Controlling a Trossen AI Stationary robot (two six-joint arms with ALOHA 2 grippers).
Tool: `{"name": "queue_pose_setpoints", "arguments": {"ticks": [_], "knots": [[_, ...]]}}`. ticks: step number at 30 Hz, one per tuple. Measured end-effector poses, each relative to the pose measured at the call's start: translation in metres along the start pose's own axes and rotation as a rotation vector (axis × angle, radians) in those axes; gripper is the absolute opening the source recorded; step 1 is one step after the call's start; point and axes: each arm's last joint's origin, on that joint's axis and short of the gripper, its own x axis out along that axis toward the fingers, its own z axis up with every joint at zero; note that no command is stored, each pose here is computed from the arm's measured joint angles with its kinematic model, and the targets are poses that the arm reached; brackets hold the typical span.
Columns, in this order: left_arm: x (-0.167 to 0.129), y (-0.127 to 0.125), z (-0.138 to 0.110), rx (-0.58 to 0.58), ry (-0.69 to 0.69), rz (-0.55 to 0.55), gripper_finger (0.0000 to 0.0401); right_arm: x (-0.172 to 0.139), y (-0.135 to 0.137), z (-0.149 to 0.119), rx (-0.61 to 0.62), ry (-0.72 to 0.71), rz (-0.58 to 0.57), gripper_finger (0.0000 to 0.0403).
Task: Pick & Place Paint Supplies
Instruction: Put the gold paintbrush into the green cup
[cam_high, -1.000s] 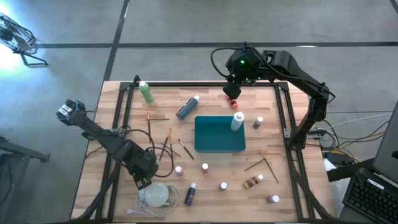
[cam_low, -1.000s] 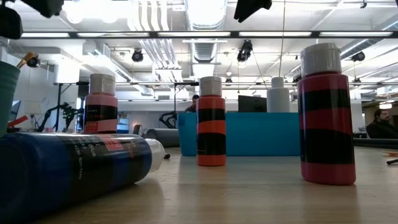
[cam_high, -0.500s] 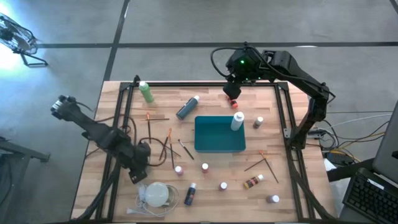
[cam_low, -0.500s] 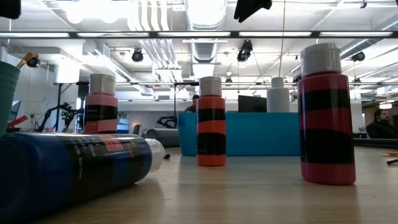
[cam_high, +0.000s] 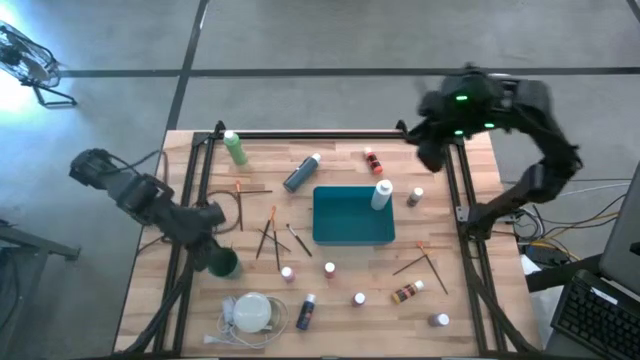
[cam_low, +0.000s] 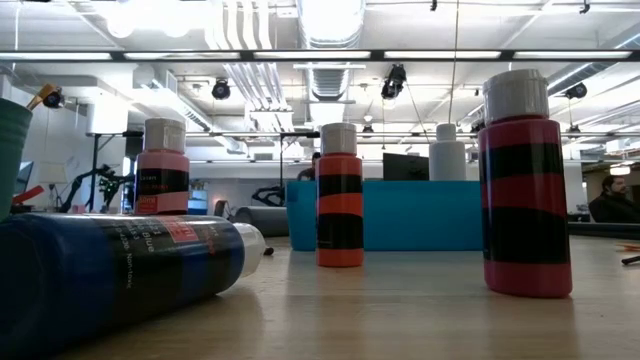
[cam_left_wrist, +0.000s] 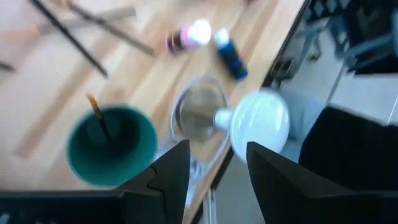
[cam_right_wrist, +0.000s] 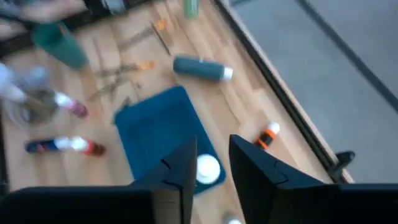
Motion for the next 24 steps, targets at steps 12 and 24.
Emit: {"name": "queue_pose_setpoints", "arguments": {"ticks": [12, 24], "knots": [[-0.036, 0.020, 0.001, 0.035, -0.293, -0.020, 0.0163, -0.099, -0.009, -0.077, 0.040, -0.227, 0.091, 0.0010], [-0.049, 0.029, 0.001, 0.109, -0.439, 0.014, 0.0163, -0.137, -0.027, -0.168, 0.257, -0.378, -0.036, 0.0008]]}}
